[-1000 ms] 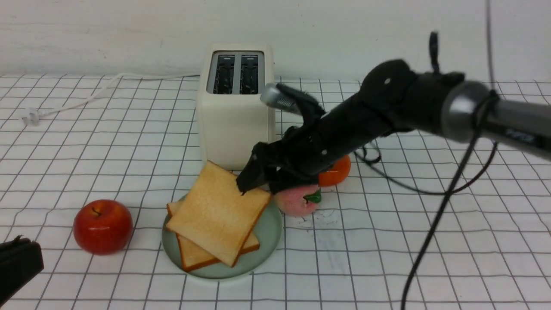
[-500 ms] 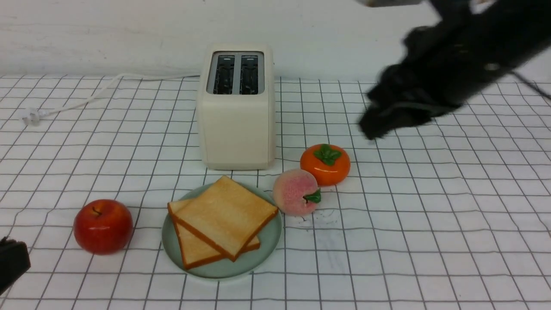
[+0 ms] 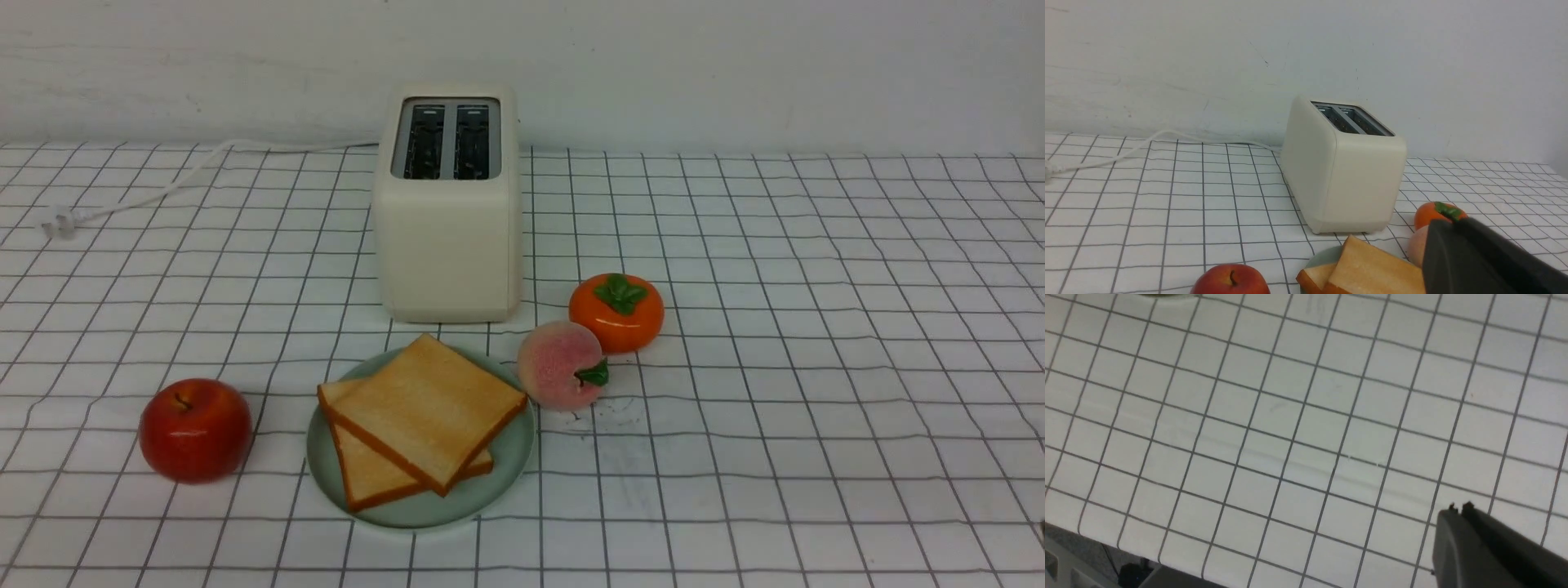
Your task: Take toasted bread from bread machine on white checkered table place on plate.
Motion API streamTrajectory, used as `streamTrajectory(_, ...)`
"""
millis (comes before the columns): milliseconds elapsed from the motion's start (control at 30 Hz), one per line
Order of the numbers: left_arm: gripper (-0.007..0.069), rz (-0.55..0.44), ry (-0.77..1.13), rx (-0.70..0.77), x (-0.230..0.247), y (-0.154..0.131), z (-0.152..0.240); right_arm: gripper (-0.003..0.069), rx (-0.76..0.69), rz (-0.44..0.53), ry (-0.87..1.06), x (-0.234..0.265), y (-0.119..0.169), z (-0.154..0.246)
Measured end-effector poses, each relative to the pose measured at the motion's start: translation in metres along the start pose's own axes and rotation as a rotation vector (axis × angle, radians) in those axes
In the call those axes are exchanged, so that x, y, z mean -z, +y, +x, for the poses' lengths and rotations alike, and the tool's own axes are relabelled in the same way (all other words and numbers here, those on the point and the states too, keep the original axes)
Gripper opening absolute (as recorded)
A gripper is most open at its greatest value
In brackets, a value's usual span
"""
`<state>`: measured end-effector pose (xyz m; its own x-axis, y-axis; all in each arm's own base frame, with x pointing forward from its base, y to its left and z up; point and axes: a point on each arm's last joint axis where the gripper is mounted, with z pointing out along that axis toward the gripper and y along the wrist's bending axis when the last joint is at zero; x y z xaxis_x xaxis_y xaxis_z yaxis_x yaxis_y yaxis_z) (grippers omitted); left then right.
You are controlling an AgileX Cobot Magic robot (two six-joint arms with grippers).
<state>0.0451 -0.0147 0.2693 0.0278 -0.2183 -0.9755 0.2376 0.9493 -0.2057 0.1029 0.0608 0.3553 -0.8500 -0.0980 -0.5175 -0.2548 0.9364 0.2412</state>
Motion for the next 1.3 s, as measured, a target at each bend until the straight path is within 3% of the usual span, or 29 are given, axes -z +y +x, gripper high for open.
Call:
streamTrajectory(200,-0.0013,-0.001,-0.007,0.003,0.000,0.000,-0.001,-0.0001,-0.103,-0.036,-0.230,-0.017,-0.020,0.046)
streamTrajectory(367,-0.0013,-0.001,-0.007,0.005,0.000,0.000,-0.001,0.0004,-0.094,-0.044,-0.383,-0.038,-0.031,0.060)
streamTrajectory(633,-0.0013,-0.001,-0.007,0.005,0.000,0.000,-0.001,0.0014,-0.087,-0.008,-0.323,-0.071,-0.041,0.080)
streamTrajectory(767,-0.0013,-0.001,-0.007,0.005,0.000,0.000,-0.001,0.0014,-0.047,0.041,-0.314,-0.074,-0.046,0.084)
streamTrajectory(933,-0.0013,-0.001,-0.007,0.006,0.000,0.000,-0.001,-0.0020,0.002,0.122,-0.565,-0.074,-0.061,0.092)
streamTrajectory(1000,-0.0013,-0.001,-0.007,0.008,0.000,0.000,-0.001,-0.0020,-0.043,0.212,-0.680,-0.083,-0.075,0.111)
streamTrajectory(1100,-0.0013,-0.001,-0.007,0.009,0.000,0.000,-0.001,-0.0020,-0.077,0.264,-0.759,-0.092,-0.083,0.128)
streamTrajectory(1300,-0.0013,0.000,-0.008,0.010,0.000,0.000,0.000,-0.0020,-0.096,0.285,-0.786,-0.104,-0.088,0.141)
